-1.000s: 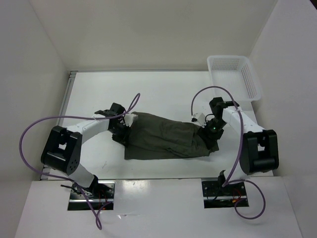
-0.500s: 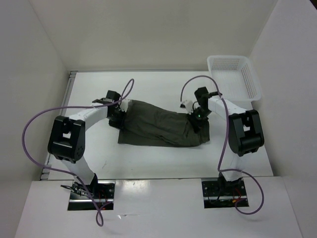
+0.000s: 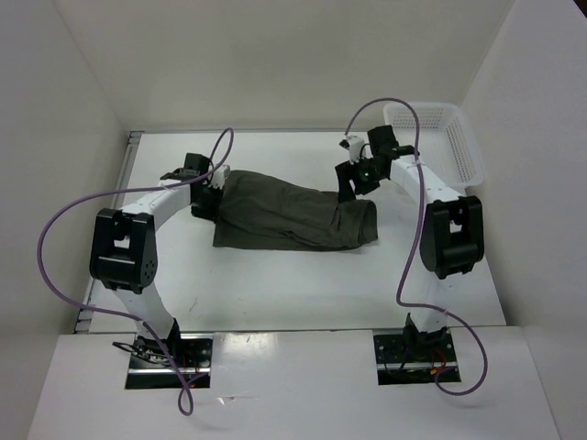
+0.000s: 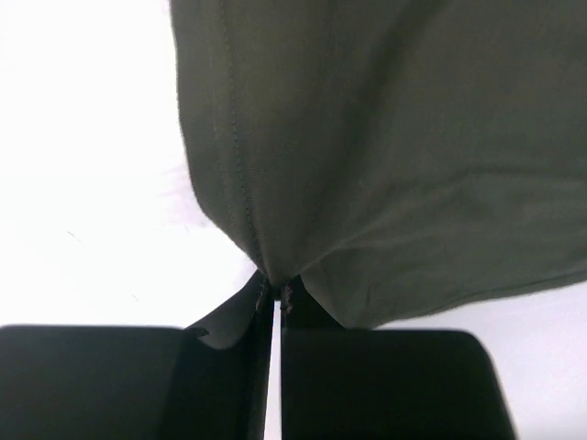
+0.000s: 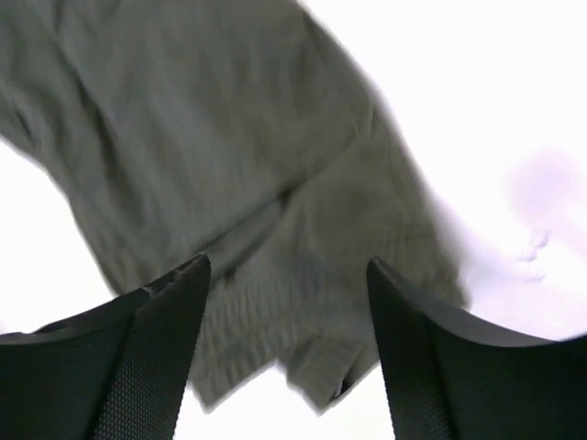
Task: Fold and stack the shorts
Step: Fold the shorts
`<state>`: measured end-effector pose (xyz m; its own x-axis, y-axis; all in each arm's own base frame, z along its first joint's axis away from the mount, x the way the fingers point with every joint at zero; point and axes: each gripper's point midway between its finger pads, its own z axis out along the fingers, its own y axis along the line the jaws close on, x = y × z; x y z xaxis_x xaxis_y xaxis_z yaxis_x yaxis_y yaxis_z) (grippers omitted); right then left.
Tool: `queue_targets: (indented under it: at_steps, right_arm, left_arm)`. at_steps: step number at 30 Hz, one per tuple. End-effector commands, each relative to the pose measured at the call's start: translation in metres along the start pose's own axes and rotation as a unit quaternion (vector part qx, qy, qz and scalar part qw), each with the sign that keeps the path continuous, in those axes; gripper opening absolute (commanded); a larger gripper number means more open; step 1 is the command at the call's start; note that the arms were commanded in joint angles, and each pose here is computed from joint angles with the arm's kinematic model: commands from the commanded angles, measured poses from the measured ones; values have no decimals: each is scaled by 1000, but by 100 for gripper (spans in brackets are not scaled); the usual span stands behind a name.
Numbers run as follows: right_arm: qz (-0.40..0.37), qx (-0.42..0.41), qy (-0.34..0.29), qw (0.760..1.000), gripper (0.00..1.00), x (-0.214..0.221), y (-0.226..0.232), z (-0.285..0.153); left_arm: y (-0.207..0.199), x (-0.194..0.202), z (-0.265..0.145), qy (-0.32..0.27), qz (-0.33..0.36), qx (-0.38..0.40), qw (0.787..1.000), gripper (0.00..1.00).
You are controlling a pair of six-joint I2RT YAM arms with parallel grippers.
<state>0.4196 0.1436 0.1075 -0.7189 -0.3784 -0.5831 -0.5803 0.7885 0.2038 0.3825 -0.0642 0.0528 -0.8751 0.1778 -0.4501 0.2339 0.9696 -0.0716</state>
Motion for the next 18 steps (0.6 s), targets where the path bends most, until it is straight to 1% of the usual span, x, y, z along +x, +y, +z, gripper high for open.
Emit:
queue_targets:
  at_steps: [1,2,3,4,5,6,8,11,14,18]
  right_arm:
    - [34,-26,-8,999,75,16,26,-38]
    - [37,-30,-13,999,76,21,35,-50]
    - [49,-38,-6,998,76,30,42,-52]
    - [64,-49,21,997,78,56,49,-48]
    - [68,-48,21,996,78,63,53,-53]
    - [79,-58,41,994,78,83,59,-48]
    - [94,-73,56,991,75,102,68,-47]
    - [100,-90,61,989,74,108,75,-45]
    - [106,-81,44,990,74,99,67,-36]
    - [120,-74,62,988,73,107,62,-26]
  left_arm:
    - [-10,17,-10,13,1,22,1000,0]
    - [-13,29,-7,29,-1,30,999,0]
    - [-14,31,-9,29,-1,30,999,0]
    - [-14,35,-8,33,-2,30,999,0]
    - [-14,39,-10,37,-2,30,999,0]
    - [-14,39,-11,37,-2,30,999,0]
    - [-14,39,-11,37,-2,30,999,0]
    - [-14,39,-11,37,-2,30,999,0]
    - [-13,39,-10,37,-2,26,999,0]
    - [-11,39,-10,38,-2,21,999,0]
